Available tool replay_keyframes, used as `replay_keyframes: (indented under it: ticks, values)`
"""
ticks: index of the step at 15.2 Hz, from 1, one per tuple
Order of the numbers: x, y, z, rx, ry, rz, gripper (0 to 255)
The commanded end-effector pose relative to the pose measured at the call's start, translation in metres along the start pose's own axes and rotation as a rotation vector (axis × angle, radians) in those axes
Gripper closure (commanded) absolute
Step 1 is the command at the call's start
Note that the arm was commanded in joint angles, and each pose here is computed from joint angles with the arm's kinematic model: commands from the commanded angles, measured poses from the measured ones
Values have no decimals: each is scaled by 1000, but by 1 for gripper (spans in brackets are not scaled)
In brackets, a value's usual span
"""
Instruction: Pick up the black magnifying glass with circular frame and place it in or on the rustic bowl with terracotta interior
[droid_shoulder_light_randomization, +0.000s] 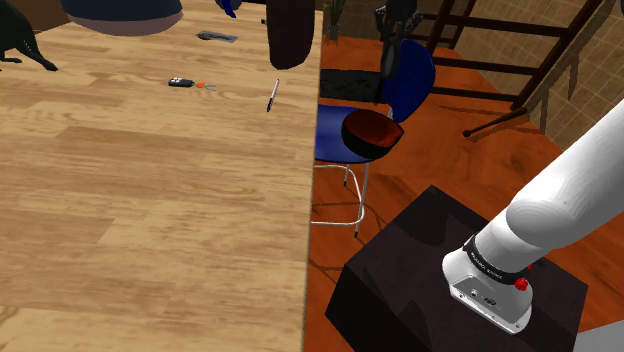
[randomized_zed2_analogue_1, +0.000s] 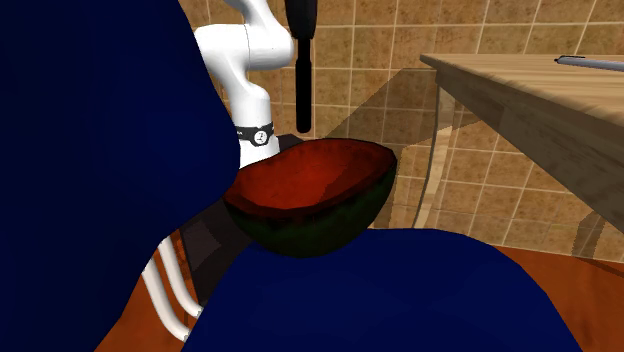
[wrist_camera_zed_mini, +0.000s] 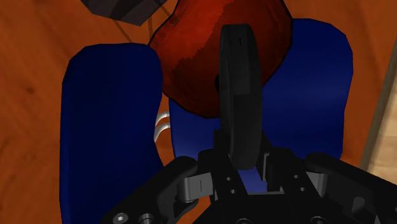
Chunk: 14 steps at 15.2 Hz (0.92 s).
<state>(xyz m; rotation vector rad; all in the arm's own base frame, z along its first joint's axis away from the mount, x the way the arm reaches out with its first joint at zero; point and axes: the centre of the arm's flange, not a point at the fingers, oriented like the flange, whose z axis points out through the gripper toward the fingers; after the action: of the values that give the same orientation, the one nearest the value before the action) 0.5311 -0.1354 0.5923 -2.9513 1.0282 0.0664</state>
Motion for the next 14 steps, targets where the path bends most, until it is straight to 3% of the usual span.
replay_keyframes:
  ticks: [1,11,14]
  values:
    - [0,-1,10,0,1,0,255]
    - [3,-1,65,0,1,0,255]
    - [3,-1,65,0,1,0,255]
